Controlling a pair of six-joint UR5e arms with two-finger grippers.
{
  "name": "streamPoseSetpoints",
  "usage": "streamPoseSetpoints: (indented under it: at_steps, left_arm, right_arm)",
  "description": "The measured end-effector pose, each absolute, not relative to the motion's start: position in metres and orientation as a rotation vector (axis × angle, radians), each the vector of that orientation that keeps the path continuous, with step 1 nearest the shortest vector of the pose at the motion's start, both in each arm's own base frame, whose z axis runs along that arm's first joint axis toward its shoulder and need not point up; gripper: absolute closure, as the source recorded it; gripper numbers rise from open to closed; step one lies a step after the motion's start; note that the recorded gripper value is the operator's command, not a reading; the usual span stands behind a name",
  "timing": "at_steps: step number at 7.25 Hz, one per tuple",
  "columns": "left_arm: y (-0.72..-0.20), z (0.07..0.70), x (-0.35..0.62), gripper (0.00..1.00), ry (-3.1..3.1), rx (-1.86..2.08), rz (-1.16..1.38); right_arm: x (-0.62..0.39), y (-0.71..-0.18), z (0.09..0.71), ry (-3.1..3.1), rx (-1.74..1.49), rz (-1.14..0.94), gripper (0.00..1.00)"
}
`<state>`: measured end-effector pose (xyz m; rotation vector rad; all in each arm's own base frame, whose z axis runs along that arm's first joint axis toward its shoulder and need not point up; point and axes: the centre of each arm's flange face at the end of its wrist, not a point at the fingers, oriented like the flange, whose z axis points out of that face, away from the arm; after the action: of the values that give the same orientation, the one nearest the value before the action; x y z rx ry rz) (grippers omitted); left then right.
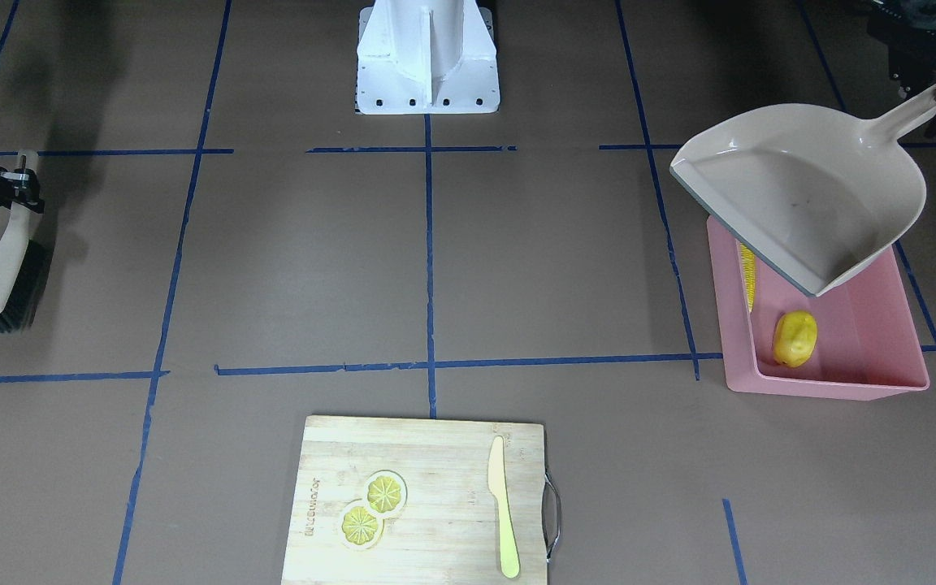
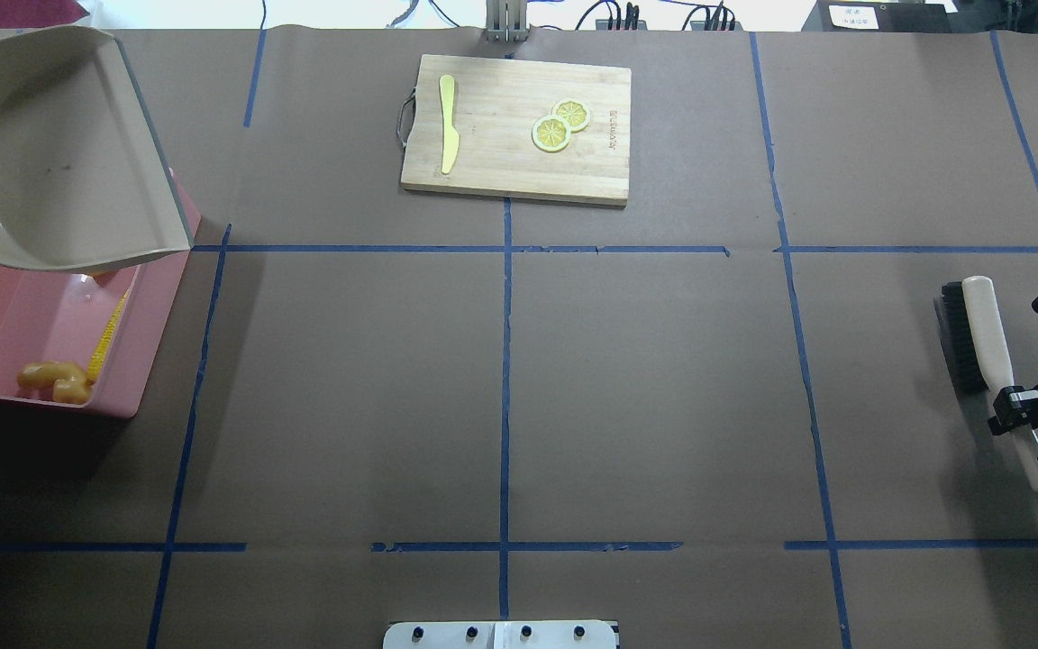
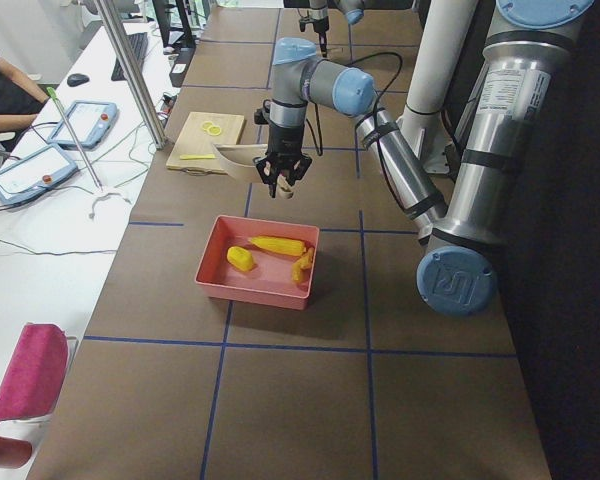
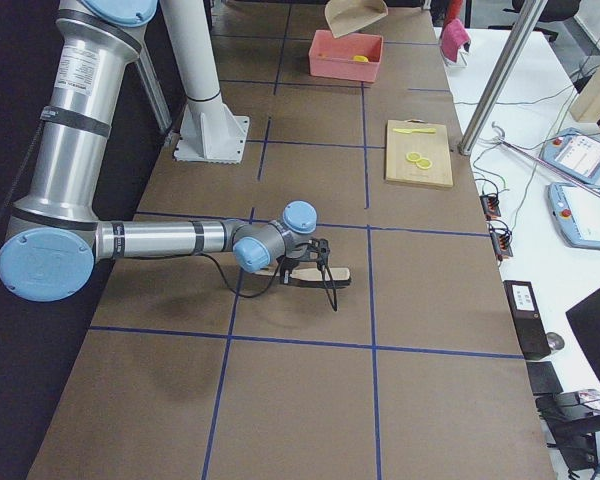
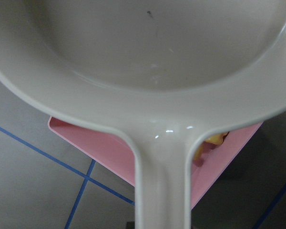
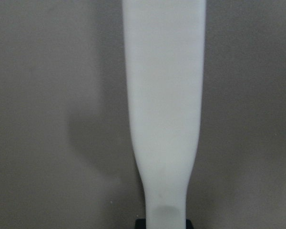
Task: Sweep and dump trash into bin
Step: 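Lower the empty dustpan with the left gripper while the right gripper sets the brush down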
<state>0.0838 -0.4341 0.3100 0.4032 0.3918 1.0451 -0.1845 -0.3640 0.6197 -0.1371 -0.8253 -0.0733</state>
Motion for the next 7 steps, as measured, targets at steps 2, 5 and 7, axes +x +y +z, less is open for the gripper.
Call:
streamPoseSetpoints:
  at_steps: [2, 5, 7]
  left_arm:
    - [-0.435, 0.309, 0.091, 0.98, 0.397, 0.399, 1.046]
    - [-0.436, 0.307, 0.096, 0.98, 0.398, 0.403, 1.050]
    - [-0.436, 0.304, 0.123, 0.98, 0.410, 0.427, 1.110]
  right_arm:
    - [-0.187, -0.366, 0.616, -0.831, -0.130, -0.078, 0.00]
    - [-0.189, -0.369, 0.607, -0.842, -0.114, -0.084, 0.00]
    - [-0.180, -0.376, 0.581, -0.865, -0.057, -0.076, 0.00]
